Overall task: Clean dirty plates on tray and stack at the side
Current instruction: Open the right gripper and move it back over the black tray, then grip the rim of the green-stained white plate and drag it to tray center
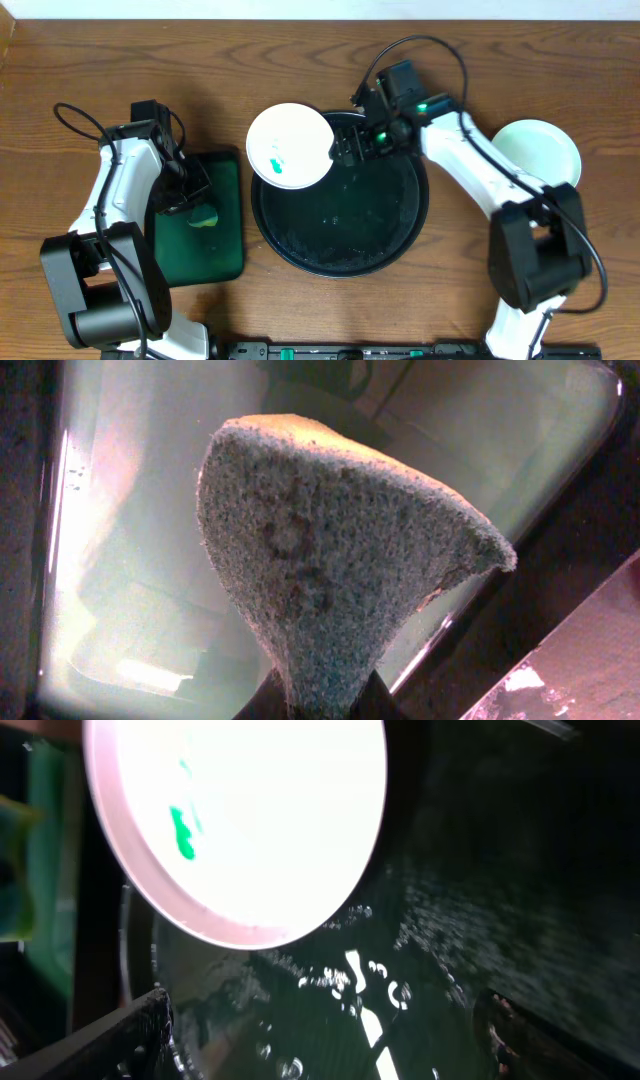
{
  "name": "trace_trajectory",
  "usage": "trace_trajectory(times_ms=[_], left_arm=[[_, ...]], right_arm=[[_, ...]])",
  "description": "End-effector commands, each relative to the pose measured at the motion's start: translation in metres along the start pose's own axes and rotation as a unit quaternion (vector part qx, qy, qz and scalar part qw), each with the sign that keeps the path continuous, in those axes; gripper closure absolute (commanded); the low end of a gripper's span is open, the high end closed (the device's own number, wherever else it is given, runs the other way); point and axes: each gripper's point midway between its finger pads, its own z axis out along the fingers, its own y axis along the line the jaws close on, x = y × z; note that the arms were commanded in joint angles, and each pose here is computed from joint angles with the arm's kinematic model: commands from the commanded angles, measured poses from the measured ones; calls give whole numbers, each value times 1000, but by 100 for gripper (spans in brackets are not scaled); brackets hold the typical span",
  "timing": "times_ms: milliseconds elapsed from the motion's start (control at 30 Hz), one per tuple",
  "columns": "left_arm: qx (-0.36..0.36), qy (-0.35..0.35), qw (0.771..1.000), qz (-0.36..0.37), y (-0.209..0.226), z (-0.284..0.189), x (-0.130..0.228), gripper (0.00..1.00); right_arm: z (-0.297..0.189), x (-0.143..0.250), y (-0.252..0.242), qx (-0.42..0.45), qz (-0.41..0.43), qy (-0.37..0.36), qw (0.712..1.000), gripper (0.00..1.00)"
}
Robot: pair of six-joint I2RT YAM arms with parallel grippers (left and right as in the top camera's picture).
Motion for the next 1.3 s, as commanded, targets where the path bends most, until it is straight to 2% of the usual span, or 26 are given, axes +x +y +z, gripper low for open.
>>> trace_trajectory(times_ms=[0,233,367,600,900,933,1033,1100,1133,1267], left_arm=[[-5,4,1000,11,3,2,2,93],[-5,5,1000,11,3,2,3,93],[-5,6,1000,11,3,2,3,93],[-5,7,1000,11,3,2,4,93],[-6,11,1000,10,4,2,6,93],[-6,11,1000,10,4,2,6,92],[-6,11,1000,10,4,2,6,93],[-6,11,1000,10,4,2,6,93],[-6,11,1000,10,4,2,6,92],[-6,11,1000,10,4,2,6,93]], right_arm=[[17,6,-5,-10,11,15,1000,9],[39,-5,-12,-17,-6,-2,1000,15],[47,-15,-8,-31,-17,-20,999,34],[70,-17,6,-38,-40,-30,998,29],[90,-23,8,-34,-38,-47,998,45],[91,-23,6,-28,-36,-49,998,48],[91,-25,2,-16,-35,-53,998,64],[91,-24,0,-12,-33,-52,998,90],[91,-23,-3,-5,-28,-49,998,99],[91,-13,-13,21,-11,-31,999,99]])
